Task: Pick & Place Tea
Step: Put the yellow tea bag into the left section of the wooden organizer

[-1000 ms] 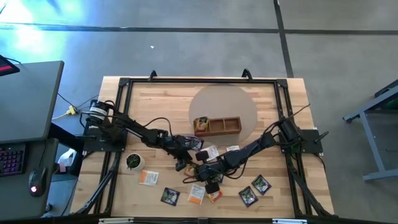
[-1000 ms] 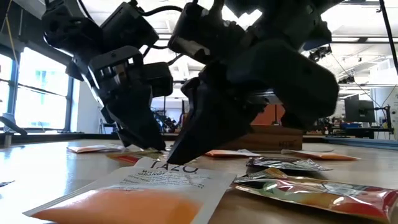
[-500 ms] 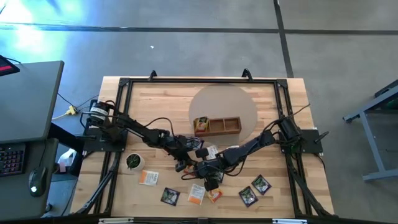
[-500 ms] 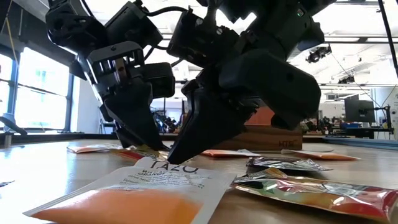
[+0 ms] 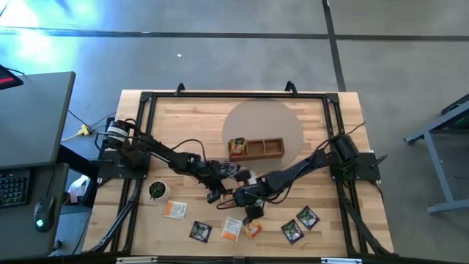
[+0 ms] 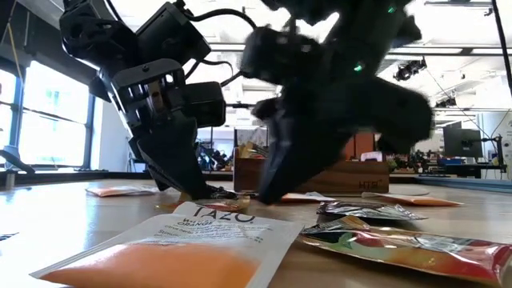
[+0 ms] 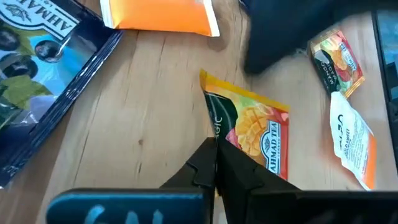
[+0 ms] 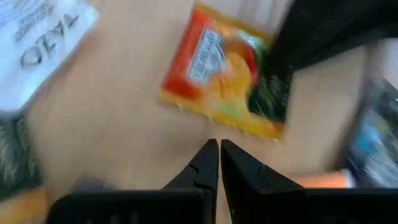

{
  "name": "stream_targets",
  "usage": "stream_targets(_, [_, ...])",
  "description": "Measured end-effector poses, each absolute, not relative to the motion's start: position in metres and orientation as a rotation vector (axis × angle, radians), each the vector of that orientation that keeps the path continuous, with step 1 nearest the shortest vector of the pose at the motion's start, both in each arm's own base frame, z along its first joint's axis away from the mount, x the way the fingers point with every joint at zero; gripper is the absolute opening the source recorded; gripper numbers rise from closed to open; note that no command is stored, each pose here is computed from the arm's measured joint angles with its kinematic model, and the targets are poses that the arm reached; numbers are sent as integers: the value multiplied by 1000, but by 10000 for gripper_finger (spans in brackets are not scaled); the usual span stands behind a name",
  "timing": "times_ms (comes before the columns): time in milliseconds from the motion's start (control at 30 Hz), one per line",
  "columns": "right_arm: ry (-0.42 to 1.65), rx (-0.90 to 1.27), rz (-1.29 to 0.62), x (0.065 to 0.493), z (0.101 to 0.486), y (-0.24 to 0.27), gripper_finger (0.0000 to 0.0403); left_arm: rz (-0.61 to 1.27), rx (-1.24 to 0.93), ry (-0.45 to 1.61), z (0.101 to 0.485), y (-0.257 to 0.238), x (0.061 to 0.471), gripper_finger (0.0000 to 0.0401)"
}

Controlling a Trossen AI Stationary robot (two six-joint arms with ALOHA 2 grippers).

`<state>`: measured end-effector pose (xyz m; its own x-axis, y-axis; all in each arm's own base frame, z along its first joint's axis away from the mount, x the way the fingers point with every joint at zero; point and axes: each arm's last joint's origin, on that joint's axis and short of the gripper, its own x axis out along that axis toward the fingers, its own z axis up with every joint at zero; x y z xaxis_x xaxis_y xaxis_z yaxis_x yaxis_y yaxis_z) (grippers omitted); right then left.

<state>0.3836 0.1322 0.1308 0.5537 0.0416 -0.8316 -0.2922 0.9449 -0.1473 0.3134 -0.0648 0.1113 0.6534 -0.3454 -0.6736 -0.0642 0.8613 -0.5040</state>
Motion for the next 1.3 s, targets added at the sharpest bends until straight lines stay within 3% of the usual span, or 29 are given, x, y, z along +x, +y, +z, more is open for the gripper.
stream_targets(233, [1055,-228,91,349,195,119,10,-151,-378,727,151,-60,333,1])
stream_targets(467, [1055,-125,35,322,234,115,3,183,-20,646,207,-25,352,1])
stream_targets(633, [1034,-135,66,318,237,126,10,317,73,637,232,-1,360,0])
stream_targets(933, [1067,-189,123,313,224,150,5,435,64,785,217,26,351,0])
stream_targets(1300, [997,-234,167,308,225,173,11,312,10,868,188,26,358,0])
